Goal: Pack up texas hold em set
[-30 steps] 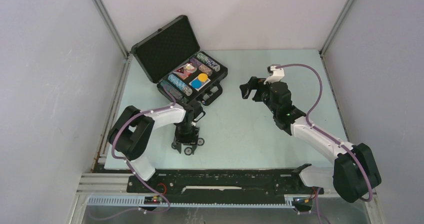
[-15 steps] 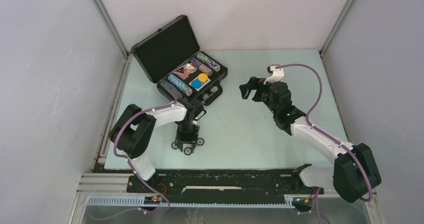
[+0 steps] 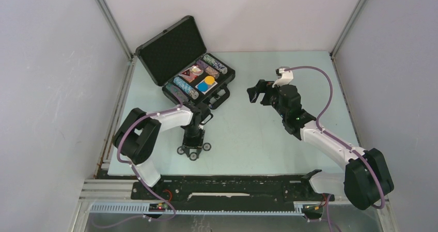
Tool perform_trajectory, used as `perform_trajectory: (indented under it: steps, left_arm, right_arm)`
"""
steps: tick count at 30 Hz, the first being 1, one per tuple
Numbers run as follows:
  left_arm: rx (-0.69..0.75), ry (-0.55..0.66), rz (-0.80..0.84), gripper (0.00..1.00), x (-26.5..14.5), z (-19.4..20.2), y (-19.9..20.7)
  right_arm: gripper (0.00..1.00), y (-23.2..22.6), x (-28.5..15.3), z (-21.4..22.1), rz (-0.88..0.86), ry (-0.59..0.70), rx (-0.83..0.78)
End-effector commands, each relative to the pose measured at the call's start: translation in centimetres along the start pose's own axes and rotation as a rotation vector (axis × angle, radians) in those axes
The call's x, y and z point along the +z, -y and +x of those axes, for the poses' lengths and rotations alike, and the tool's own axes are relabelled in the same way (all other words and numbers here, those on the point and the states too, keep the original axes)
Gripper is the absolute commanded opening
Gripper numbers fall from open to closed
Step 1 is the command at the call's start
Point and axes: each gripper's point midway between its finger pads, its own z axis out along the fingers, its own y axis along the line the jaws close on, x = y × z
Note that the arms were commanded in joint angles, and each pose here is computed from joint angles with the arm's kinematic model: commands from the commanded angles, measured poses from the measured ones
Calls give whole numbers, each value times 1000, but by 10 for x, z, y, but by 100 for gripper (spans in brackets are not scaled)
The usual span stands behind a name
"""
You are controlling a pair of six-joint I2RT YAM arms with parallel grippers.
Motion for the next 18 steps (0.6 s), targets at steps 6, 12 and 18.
perform_trajectory:
  steps: [6,12,18]
  left_arm:
    - [10,139,1,42,-29,-28,2]
    - [16,153,21,42,-37,-34,9]
    - [36,165,38,42,-43,-44,18]
  right_arm:
    - [99,-4,-2,-17,-16,60,22]
    - [99,-3,-2,-17,-15,59,23]
    - [99,-3,-2,-17,-17,60,24]
